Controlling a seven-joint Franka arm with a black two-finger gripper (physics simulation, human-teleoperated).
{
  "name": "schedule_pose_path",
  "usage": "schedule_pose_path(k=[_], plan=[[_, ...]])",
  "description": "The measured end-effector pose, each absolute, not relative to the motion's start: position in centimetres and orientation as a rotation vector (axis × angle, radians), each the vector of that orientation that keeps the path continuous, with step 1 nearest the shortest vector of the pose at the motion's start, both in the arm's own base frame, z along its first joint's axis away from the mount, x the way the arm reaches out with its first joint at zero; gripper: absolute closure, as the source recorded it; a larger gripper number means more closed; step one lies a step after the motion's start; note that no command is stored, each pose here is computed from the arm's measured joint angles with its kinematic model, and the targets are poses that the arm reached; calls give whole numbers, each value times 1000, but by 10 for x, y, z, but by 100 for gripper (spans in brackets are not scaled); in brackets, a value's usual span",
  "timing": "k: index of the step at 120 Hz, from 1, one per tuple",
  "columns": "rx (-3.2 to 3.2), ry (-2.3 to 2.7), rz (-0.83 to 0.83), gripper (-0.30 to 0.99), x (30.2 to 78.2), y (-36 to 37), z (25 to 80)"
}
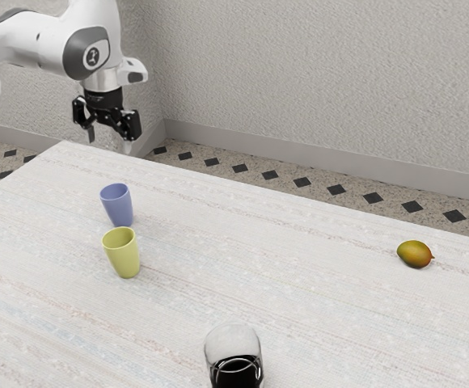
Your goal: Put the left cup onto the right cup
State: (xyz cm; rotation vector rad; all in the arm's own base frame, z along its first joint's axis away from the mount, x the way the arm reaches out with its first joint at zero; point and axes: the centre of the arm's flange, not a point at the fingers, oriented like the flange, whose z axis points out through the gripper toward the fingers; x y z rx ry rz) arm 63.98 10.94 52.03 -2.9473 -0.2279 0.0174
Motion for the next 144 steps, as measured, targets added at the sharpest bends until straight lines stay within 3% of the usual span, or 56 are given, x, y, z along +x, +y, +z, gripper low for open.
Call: schedule_pose_path(k=[51, 114, 121, 144], plan=[[-3048, -181, -38, 0, 675, 204, 367], [-3077, 89, -144, 0, 708, 214, 305], [-3087, 97, -142, 7, 707, 216, 301], [-3101, 141, -147, 50, 706, 217, 296]])
